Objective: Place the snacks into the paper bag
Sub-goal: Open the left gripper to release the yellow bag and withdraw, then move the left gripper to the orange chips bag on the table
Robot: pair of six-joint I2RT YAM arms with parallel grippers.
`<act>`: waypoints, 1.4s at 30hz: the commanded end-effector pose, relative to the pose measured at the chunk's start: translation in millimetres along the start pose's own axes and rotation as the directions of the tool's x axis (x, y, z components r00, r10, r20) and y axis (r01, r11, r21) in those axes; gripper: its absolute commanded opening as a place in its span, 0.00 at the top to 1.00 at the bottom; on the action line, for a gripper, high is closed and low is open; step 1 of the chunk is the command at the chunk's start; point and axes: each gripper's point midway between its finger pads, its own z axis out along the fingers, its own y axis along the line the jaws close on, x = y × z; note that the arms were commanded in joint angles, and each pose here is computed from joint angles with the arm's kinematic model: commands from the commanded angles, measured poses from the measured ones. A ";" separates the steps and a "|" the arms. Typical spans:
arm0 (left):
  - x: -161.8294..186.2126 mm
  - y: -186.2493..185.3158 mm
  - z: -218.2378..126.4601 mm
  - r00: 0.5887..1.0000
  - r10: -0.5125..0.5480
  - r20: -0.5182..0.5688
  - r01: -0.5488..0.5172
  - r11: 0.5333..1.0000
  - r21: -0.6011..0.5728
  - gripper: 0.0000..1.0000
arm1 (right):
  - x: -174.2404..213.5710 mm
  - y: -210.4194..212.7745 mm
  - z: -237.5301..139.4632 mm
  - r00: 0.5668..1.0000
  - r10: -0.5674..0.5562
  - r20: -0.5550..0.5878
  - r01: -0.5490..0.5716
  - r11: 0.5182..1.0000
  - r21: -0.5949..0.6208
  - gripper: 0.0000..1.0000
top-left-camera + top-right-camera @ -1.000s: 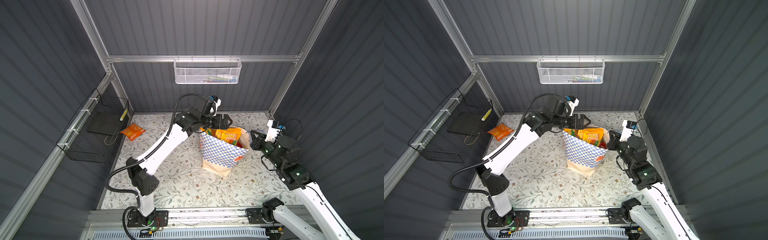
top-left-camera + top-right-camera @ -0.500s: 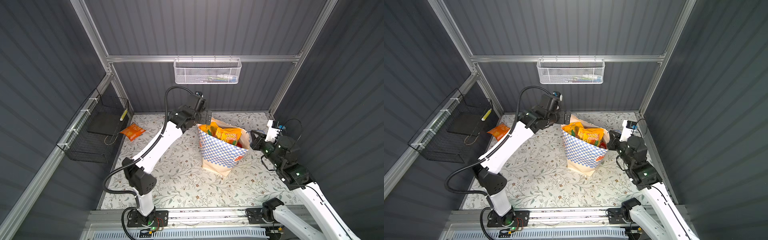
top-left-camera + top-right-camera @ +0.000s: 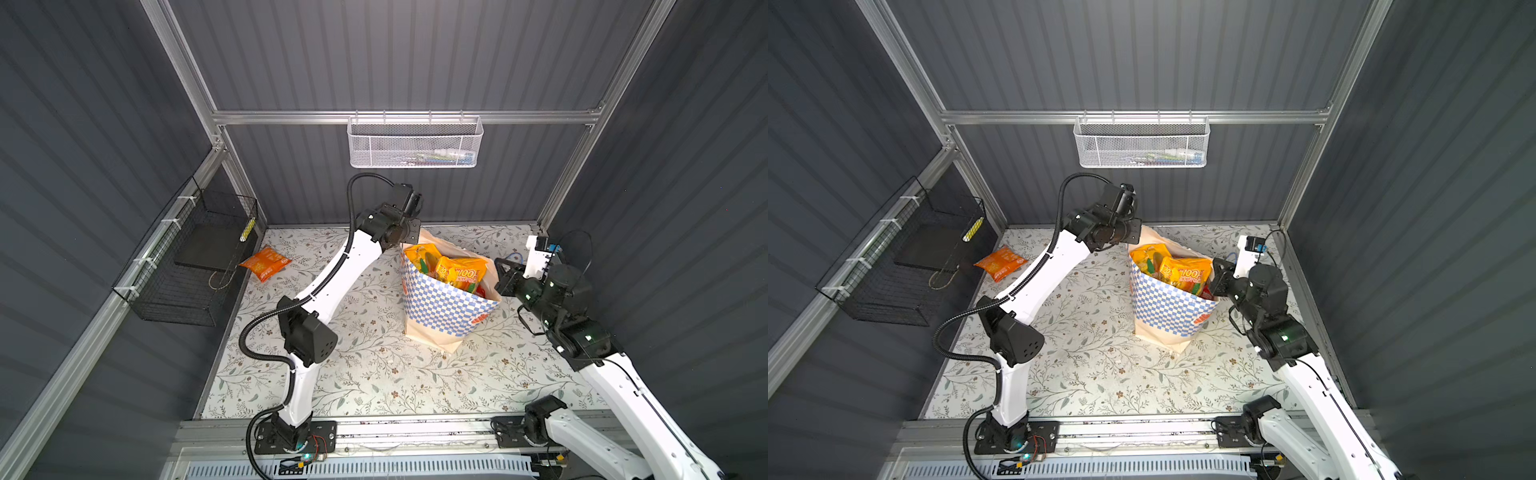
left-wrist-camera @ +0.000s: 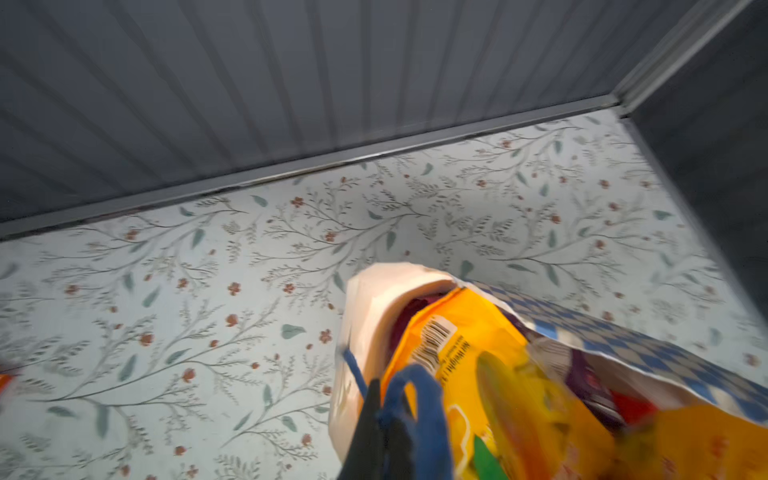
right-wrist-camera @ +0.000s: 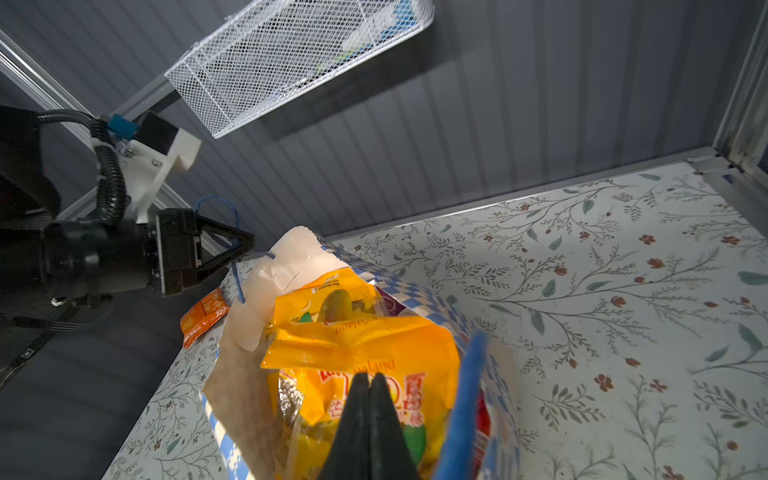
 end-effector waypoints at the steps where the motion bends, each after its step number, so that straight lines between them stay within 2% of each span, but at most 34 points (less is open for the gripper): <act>1: -62.5 -37.1 -92.4 0.972 -0.087 0.218 0.033 0.970 0.241 1.00 | -42.6 40.1 -2.6 0.998 -0.003 0.061 0.012 0.990 -0.139 1.00; 5: -92.7 -8.5 -146.1 0.920 -0.084 0.383 0.036 0.991 0.130 1.00 | -99.4 70.8 -1.2 0.995 -0.007 0.099 0.024 0.984 -0.177 1.00; 8: -104.5 13.4 -157.1 0.892 -0.048 0.449 0.035 0.999 0.038 1.00 | -125.3 82.9 15.8 0.995 -0.010 0.096 0.027 0.982 -0.186 1.00; 10: -113.0 38.6 -150.7 0.891 -0.081 0.447 0.088 0.996 0.005 1.00 | -137.0 88.5 23.5 0.995 0.004 0.096 0.016 0.979 -0.205 1.00; 13: -112.9 57.9 -140.3 0.906 -0.145 0.399 0.137 0.989 0.049 1.00 | -147.6 94.6 20.0 0.993 -0.005 0.118 0.032 0.974 -0.223 1.00; 16: -86.0 50.5 -124.4 0.925 -0.148 0.350 0.119 0.988 0.102 1.00 | -122.9 78.1 23.7 0.996 -0.012 0.088 0.028 0.983 -0.182 1.00; 21: -18.1 67.4 -89.9 0.938 -0.194 0.287 0.181 0.981 0.071 1.00 | -32.6 31.7 47.9 0.998 0.048 -0.029 -0.052 0.992 -0.119 1.00; 24: 3.7 55.5 -81.7 0.949 -0.220 0.223 0.190 0.970 0.148 1.00 | 1.4 20.2 62.4 0.991 0.078 -0.107 -0.090 0.990 -0.110 1.00; 26: -0.7 51.5 -94.1 0.943 -0.233 0.236 0.193 0.965 0.179 1.00 | 5.5 23.2 64.9 0.985 0.083 -0.149 -0.101 0.988 -0.117 1.00; 30: -16.0 60.3 -127.3 0.917 -0.232 0.324 0.192 0.969 0.153 1.00 | -16.1 37.2 53.9 0.990 0.092 -0.104 -0.108 0.981 -0.162 1.00; 33: -13.5 63.3 -129.2 0.920 -0.217 0.325 0.182 0.974 0.135 1.00 | -29.5 43.5 47.3 0.993 0.082 -0.084 -0.096 0.980 -0.172 1.00; 36: -6.3 70.9 -126.9 0.928 -0.215 0.304 0.197 0.976 0.089 0.57 | -30.6 42.7 47.1 0.993 0.079 -0.083 -0.091 0.982 -0.165 1.00; 39: 0.0 79.5 -139.7 0.925 -0.219 0.310 0.213 0.976 0.051 0.21 | -27.8 40.2 48.7 0.993 0.079 -0.084 -0.092 0.983 -0.160 1.00; 41: 6.6 90.8 -154.5 0.917 -0.223 0.331 0.234 0.972 0.006 0.01 | -25.6 37.5 49.5 0.993 0.078 -0.083 -0.090 0.984 -0.156 1.00; 42: 10.9 97.2 -164.4 0.910 -0.230 0.346 0.250 0.968 -0.015 0.00 | -25.1 36.7 49.7 0.994 0.078 -0.080 -0.090 0.984 -0.156 1.00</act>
